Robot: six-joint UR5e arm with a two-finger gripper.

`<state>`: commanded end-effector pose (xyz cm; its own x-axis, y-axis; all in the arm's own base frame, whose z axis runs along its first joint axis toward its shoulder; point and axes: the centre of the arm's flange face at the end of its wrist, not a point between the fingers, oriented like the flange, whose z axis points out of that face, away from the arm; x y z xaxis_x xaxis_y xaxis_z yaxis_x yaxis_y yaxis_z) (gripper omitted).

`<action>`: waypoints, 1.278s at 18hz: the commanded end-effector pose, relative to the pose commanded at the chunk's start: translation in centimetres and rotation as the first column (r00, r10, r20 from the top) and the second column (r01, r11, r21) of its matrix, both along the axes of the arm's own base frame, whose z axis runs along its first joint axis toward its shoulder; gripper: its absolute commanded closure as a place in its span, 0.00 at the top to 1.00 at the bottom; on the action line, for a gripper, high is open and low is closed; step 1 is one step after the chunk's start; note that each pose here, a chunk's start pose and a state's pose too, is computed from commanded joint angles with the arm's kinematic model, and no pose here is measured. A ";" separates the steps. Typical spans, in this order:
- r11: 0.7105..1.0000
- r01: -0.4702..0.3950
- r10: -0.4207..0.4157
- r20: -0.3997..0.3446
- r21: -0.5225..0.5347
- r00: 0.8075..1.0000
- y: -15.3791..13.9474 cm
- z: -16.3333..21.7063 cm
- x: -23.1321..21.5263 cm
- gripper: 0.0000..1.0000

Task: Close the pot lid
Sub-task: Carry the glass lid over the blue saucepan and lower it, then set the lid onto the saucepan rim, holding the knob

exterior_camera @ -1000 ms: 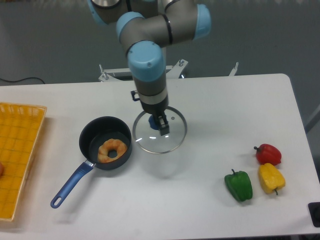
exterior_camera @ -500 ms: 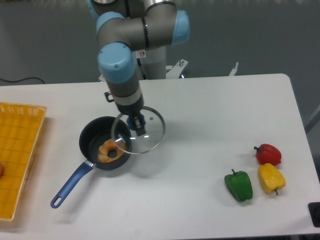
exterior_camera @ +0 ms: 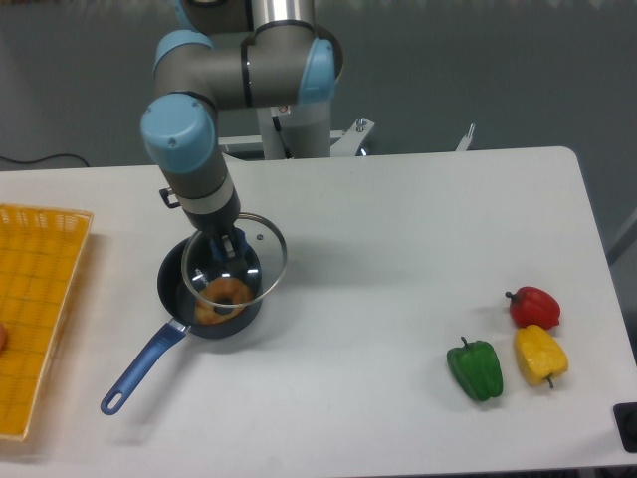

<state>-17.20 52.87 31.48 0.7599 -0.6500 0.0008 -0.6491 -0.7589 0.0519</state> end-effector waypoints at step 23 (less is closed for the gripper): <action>0.999 -0.023 0.023 0.006 0.036 1.000 1.9 -1.3 1.1 0.46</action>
